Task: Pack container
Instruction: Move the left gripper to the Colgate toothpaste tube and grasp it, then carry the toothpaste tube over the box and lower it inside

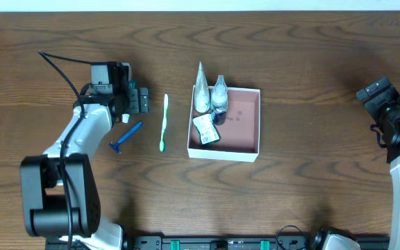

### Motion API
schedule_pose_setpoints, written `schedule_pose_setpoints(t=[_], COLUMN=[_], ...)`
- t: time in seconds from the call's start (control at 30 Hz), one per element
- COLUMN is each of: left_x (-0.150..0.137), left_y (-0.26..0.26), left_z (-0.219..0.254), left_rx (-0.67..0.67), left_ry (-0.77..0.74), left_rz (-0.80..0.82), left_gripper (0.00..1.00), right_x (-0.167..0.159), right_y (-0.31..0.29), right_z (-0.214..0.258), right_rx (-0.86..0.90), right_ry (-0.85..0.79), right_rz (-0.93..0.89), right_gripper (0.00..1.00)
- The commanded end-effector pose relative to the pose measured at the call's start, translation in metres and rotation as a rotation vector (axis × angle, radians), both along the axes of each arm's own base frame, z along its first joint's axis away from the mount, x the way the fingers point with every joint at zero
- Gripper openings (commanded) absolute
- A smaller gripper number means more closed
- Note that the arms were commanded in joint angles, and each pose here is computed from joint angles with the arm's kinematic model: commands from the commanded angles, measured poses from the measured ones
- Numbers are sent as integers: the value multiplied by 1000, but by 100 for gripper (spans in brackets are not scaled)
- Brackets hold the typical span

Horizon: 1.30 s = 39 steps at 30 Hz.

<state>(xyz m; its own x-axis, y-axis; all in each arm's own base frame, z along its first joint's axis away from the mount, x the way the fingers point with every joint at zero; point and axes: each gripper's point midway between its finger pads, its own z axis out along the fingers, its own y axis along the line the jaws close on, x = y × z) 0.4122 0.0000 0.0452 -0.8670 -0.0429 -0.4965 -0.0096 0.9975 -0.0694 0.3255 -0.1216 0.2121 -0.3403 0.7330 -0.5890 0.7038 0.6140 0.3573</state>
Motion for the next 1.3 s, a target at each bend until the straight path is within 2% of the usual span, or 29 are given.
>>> schedule_pose_setpoints(t=[0.0, 0.17, 0.23, 0.33, 0.37, 0.73, 0.8, 0.9, 1.03, 1.1, 1.27], left_x=[0, -1, -1, -2, -2, -10, -10, -8, -8, -6, 5], left_y=[10, 11, 11, 11, 11, 18, 20, 20, 20, 20, 19], left_z=[-15, -28, -29, -32, -34, -64, -63, -63, -60, -53, -3], left_rx=[10, 9, 9, 10, 9, 54, 62, 62, 61, 59, 42], left_ry=[36, 63, 66, 73, 78, 150, 149, 141, 136, 121, 16], left_rz=[27, 28, 28, 28, 28, 38, 41, 42, 43, 49, 77], left_gripper=[99, 98, 88, 68, 64, 63, 55, 28, 10, 6, 6], right_x=[0, 0, 0, 0, 0, 0, 0, 0, 0, 0, 0], right_y=[-3, -3, -3, -2, -3, -3, -3, -3, -3, -3, -3], right_z=[3, 3, 2, 3, 2, 2, 2, 2, 2, 2, 2], right_rx=[0, 0, 0, 0, 0, 0, 0, 0, 0, 0, 0], right_ry=[-6, -6, -6, -6, -6, -6, -6, -6, -6, -6, -6], right_rz=[-13, -13, -13, -13, -13, -13, -13, -13, -13, -13, -13], right_gripper=[99, 99, 99, 99, 99, 99, 99, 99, 99, 99, 99])
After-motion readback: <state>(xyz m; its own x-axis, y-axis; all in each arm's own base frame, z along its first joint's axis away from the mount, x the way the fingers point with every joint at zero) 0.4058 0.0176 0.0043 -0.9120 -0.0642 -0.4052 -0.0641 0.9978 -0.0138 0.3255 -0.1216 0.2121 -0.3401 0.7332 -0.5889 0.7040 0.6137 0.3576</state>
